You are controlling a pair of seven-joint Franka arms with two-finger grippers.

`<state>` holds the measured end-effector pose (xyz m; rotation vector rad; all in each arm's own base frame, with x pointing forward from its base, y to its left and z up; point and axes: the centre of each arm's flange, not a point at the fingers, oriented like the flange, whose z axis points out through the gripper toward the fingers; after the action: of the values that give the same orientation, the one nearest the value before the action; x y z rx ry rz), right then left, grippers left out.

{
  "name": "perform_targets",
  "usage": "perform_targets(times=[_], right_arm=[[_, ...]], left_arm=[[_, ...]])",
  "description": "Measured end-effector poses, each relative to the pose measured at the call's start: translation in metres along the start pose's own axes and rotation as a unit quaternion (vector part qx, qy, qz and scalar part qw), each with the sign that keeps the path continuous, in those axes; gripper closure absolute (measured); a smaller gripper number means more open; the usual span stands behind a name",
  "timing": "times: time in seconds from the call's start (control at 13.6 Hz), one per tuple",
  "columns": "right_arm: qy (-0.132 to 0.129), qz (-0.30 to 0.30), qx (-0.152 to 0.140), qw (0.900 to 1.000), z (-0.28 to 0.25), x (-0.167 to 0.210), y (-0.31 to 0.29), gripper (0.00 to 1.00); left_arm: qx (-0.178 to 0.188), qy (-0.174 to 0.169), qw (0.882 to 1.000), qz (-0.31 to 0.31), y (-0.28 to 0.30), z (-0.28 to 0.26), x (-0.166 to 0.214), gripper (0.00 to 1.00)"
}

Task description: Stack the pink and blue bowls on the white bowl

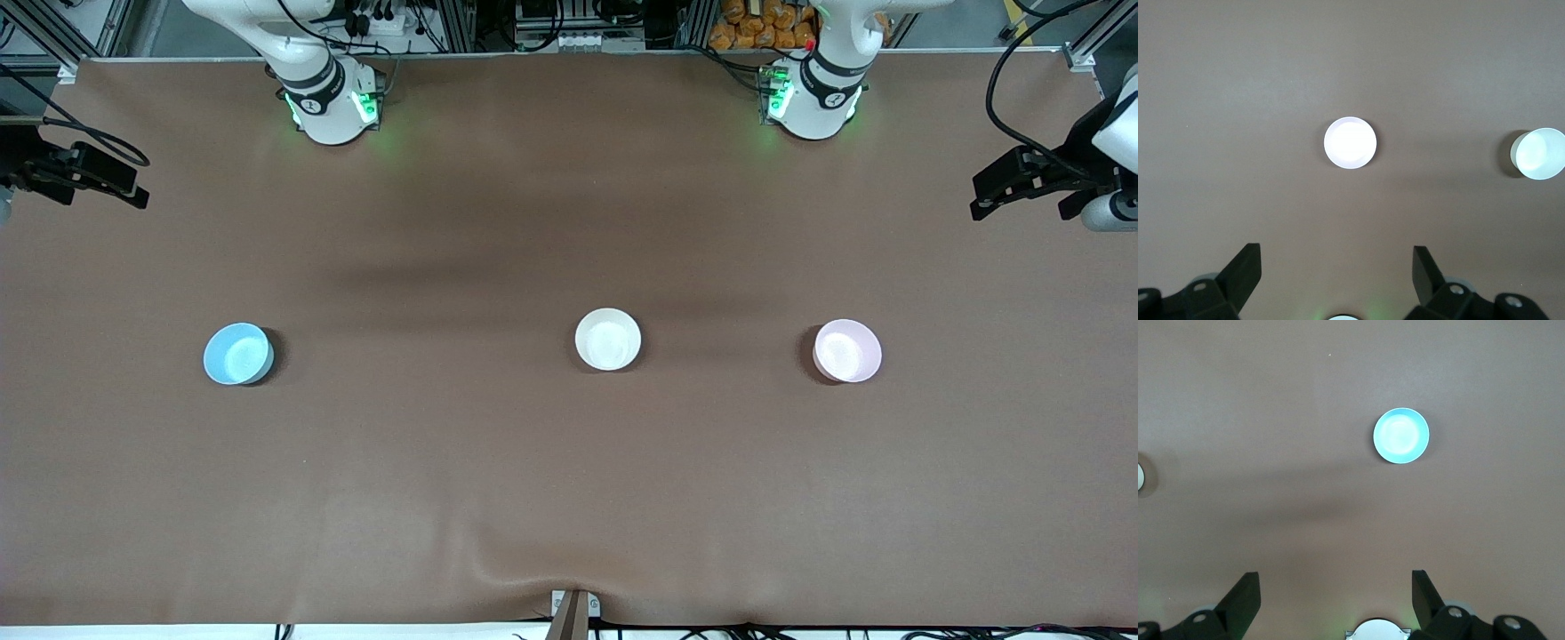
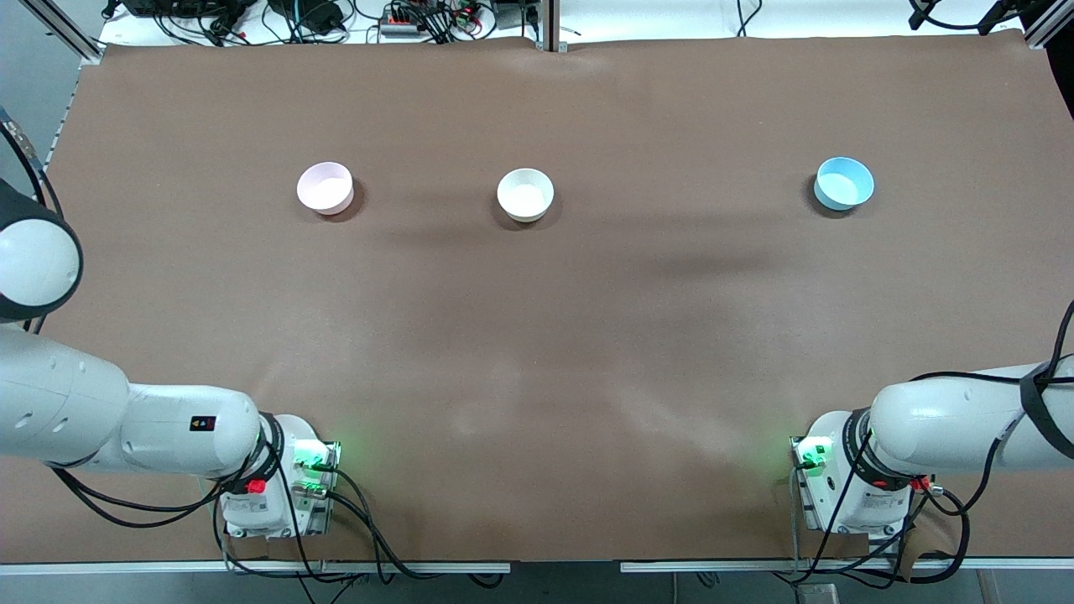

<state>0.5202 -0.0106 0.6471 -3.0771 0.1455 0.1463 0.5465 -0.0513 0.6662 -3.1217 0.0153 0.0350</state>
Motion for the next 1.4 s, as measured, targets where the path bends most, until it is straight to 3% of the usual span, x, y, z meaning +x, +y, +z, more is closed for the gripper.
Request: perform_targets(times=[1.4], right_arm=[[-0.010,-0.001,-0.002,1.000,0.013,0.006,-0.002,0.00]], left_arm=[[0.001,-0.017,1.000,-0.003,-0.003,0.009,-0.001,0.00]])
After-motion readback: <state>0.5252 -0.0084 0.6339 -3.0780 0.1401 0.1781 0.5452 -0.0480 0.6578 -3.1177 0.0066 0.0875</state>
